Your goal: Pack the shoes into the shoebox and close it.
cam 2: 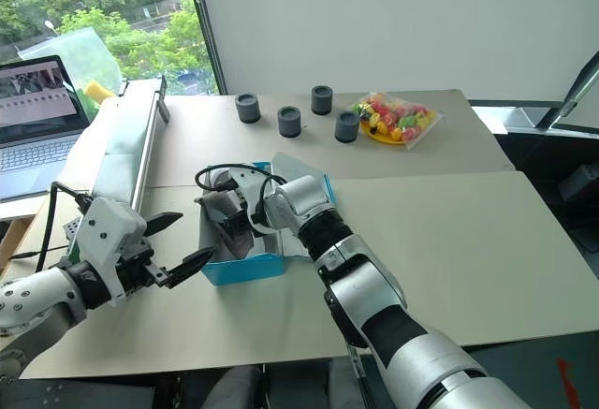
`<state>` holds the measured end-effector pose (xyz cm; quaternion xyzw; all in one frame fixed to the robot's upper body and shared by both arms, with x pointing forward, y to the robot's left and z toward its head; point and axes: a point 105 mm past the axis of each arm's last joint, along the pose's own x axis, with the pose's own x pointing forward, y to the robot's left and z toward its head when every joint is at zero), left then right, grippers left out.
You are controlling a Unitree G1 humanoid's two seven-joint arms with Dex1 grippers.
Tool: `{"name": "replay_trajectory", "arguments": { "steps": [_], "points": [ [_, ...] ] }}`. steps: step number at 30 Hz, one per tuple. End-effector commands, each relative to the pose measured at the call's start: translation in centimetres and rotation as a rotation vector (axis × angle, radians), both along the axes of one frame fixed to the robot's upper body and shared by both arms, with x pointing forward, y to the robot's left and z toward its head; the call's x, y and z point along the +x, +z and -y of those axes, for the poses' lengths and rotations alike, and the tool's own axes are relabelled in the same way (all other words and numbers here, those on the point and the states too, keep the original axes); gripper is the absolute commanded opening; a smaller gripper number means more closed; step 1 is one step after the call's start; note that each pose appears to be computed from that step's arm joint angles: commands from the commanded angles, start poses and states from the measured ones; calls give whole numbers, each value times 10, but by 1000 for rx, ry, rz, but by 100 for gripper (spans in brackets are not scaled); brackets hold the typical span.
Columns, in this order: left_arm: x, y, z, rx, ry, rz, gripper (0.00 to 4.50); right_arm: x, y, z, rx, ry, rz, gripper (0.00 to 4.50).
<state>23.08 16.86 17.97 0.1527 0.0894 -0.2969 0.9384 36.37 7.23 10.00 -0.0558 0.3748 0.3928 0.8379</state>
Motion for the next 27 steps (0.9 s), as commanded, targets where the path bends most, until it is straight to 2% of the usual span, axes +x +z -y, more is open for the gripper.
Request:
{"name": "replay_trajectory", "arguments": {
  "steps": [1,5,11,15,18,21,25,27],
  "points": [
    [3,5,0,12,-4,30,450,-40,-7,-46,23,140,-78,193],
    [4,6,0,10,-6,33,450,-49,-4,-49,15,199,-72,317],
    [4,5,0,11,-7,31,450,-40,32,-41,96,194,-31,317],
    [3,5,0,12,-10,28,450,-24,69,-31,159,175,59,317],
    [3,5,-1,15,-10,28,450,-8,87,-20,180,133,169,317],
    [3,6,-1,15,-8,27,450,3,100,-9,229,78,204,317],
    [2,5,-3,22,-4,22,450,11,109,-3,312,13,245,213],
    [2,7,-3,23,-6,25,450,11,109,-2,330,-6,248,142]
  ]
}}
